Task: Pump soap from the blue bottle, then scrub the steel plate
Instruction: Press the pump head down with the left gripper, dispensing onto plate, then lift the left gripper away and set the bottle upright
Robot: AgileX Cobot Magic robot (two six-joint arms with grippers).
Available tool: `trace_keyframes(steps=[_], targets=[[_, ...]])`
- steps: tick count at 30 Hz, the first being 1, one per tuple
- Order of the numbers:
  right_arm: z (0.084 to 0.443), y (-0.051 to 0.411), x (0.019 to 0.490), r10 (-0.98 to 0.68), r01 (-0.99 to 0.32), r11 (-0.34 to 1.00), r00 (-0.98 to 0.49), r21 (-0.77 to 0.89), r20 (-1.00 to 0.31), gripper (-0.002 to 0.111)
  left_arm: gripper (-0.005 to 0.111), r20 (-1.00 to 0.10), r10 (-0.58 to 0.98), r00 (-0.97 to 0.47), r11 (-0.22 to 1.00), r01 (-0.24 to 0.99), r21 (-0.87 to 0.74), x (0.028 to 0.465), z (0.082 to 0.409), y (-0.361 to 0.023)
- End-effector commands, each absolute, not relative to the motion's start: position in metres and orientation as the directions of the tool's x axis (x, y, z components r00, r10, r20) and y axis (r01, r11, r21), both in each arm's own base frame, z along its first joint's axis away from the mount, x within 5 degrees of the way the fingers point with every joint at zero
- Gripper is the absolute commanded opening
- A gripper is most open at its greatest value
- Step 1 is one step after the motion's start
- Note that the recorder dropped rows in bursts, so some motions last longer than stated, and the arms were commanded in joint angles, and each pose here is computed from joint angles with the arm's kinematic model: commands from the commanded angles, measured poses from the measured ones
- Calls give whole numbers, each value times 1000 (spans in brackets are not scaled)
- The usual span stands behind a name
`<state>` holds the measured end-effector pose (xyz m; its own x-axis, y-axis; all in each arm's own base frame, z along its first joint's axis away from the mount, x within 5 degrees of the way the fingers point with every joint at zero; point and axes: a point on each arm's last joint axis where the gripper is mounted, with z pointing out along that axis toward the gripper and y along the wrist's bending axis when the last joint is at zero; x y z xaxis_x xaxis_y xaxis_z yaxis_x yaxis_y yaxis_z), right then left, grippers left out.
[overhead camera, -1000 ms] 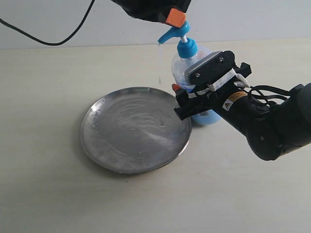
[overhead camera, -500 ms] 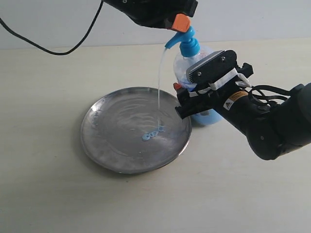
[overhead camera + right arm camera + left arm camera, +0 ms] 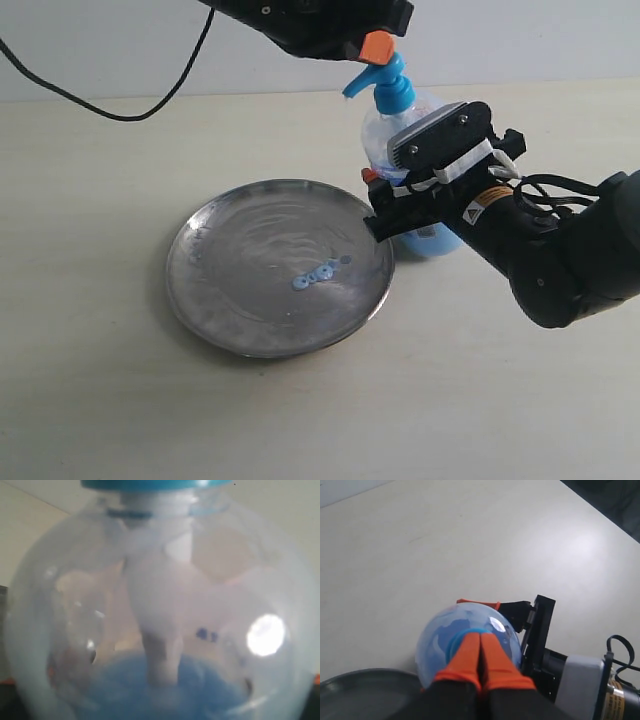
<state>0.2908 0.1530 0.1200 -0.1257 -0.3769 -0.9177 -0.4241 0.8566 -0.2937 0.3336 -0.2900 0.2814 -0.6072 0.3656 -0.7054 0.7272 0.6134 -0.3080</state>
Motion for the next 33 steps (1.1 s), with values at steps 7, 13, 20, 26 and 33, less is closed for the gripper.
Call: trace_keyframes(steps=[7, 13, 20, 26, 33], targets=[[142, 162, 293, -313, -418, 856, 47, -303, -949, 0, 1, -717, 483, -503, 547, 812, -201, 324, 311, -293], [152, 154, 295, -263, -335, 907, 21, -255, -965, 0, 1, -819, 438, -371, 552, 830, -80, 317, 367, -281], [161, 145, 297, -187, -239, 954, -14, -178, -982, 0, 1, -875, 354, -329, 622, 782, -43, 307, 412, -248], [159, 142, 297, -139, -214, 969, -49, -125, -989, 0, 1, -884, 270, -381, 699, 709, -92, 307, 431, -211], [156, 138, 298, -90, -171, 983, -94, -73, -992, 0, 1, -878, 201, -434, 761, 633, -138, 299, 433, -176]])
